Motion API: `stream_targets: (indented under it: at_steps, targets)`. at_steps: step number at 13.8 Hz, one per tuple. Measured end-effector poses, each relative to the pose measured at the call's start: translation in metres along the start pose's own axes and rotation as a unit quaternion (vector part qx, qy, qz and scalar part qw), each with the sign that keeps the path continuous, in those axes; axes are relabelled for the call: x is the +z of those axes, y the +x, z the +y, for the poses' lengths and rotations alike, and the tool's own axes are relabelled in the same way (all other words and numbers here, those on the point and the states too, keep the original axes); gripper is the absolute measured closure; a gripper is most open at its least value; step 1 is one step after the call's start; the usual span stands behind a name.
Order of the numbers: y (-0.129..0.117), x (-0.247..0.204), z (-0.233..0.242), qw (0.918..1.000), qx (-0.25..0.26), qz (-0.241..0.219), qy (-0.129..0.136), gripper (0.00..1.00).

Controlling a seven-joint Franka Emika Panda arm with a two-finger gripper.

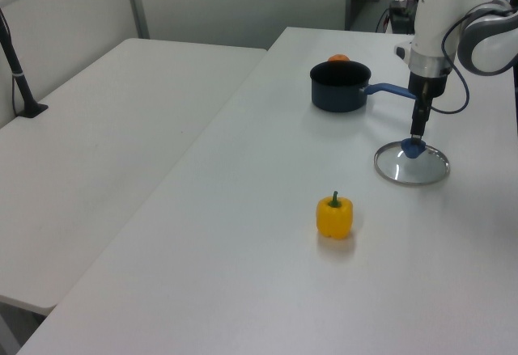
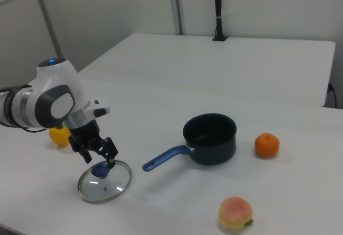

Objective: Close lid
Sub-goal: 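Move the gripper over the glass lid and lower toward the blue knob, then close the gripper on the blue knob of the glass lid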

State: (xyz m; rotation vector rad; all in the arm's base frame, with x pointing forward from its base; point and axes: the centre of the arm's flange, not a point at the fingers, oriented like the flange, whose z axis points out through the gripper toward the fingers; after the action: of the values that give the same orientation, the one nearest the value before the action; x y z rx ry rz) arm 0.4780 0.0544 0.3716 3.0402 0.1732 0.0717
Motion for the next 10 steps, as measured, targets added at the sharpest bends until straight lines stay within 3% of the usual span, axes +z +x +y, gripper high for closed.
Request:
stream_targets:
  at_steps: [9, 10]
  targets:
    - [0.006, 0.028, -0.029, 0.9998, -0.022, -0.004, 0.002, 0.0]
    - [0.006, 0.028, -0.03, 0.9997, -0.022, -0.003, 0.002, 0.04]
